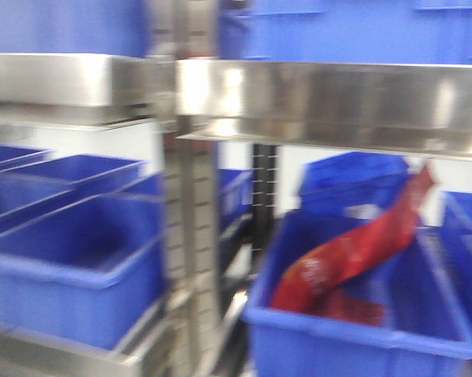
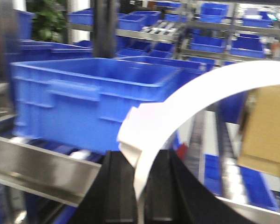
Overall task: Grab PVC pipe and place in blue bin
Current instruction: 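Drive the base to the shelf of blue bins holding the clamp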
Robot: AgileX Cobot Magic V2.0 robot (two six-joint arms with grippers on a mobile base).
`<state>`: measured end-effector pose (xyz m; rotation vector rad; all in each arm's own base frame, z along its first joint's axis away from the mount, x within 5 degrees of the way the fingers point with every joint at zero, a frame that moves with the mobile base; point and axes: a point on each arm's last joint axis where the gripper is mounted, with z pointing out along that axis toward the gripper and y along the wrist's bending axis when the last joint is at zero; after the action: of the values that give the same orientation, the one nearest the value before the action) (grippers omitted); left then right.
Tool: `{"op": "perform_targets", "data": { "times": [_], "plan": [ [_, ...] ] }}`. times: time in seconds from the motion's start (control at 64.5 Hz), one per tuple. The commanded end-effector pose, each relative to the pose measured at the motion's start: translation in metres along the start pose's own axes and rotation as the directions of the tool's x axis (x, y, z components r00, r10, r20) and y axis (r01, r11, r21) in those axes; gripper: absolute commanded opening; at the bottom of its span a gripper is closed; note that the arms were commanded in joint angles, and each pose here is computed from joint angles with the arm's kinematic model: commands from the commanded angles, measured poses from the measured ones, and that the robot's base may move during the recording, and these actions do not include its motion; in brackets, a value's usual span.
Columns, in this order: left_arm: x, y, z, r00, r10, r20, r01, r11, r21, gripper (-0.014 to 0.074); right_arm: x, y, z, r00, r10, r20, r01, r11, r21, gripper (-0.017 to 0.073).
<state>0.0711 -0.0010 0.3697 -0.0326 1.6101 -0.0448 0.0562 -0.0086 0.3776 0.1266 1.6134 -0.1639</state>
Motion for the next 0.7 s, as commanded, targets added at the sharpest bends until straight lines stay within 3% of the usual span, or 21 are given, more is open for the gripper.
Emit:
{"op": "perform_targets", "data": {
  "times": [0.0, 0.682],
  "plan": [
    [-0.0035, -0.0007, -0.0012, 0.999, -0.012, 0.034, 0.012, 1.000, 0.010, -0.0111, -0.0027, -0.0004, -0.0013, 0.999, -0.009, 0.033, 0.009, 1.000, 0.005, -0.0162],
    [-0.0035, -0.0007, -0.0012, 0.999, -0.012, 0.034, 0.012, 1.000, 0.010, -0.0111, -0.0027, -0.0004, -0.0013, 0.999, -0.009, 0.033, 0.009, 1.000, 0.005, -0.0162]
  ]
}}
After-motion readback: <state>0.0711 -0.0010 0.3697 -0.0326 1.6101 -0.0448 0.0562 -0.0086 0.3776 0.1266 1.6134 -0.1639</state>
